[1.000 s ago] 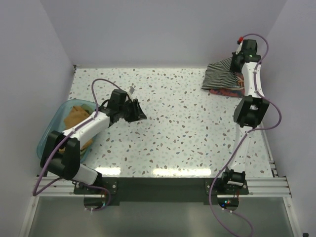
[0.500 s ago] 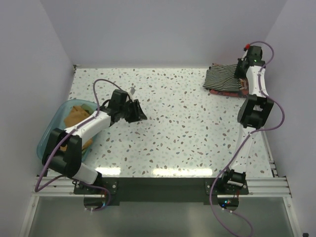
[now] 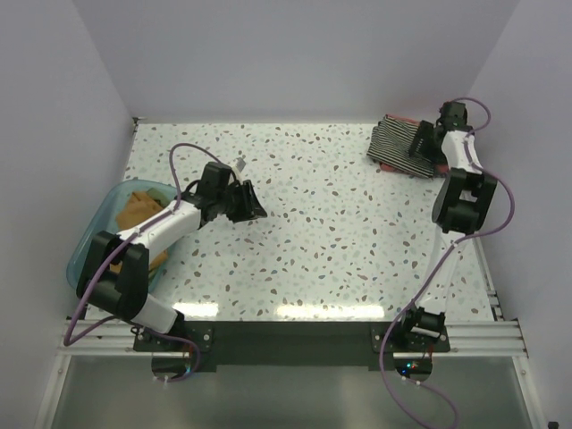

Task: Fold and stack the tank tops
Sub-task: Neatly place the folded tank top to the corner

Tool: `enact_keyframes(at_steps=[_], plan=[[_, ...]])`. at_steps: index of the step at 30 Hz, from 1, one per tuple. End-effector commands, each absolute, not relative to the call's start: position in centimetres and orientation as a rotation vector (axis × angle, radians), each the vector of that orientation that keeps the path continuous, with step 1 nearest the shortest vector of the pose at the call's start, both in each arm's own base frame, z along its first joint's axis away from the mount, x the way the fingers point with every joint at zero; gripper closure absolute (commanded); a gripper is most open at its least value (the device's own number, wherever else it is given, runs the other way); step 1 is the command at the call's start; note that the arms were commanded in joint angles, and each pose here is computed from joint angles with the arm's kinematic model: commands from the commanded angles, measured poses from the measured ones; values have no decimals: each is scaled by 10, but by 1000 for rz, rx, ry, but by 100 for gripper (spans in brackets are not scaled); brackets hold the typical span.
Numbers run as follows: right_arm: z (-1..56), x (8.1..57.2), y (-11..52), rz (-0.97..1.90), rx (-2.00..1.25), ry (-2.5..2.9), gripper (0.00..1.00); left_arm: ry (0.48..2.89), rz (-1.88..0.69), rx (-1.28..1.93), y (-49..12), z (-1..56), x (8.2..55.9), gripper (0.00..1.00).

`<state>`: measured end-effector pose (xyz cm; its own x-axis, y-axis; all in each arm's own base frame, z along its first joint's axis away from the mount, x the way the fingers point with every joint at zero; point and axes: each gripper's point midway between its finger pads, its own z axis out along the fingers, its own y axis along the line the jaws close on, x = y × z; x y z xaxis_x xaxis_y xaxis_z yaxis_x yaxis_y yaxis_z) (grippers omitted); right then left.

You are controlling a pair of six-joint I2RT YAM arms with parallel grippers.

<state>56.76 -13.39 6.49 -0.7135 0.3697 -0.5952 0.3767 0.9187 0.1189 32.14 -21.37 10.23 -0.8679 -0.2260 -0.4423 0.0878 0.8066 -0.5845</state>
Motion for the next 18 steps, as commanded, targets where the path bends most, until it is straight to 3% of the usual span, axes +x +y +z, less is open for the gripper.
enact_keyframes(at_steps=[1, 13, 18], plan=[[150, 574, -138, -11, 559, 2231, 21, 2410, -878, -58, -217, 118, 330, 57], [164, 545, -109, 52, 608, 2180, 19, 2374, -912, -40, -220, 130, 328, 57], [185, 524, -61, 149, 536, 2145, 19, 2346, -905, -34, -218, 140, 329, 57]])
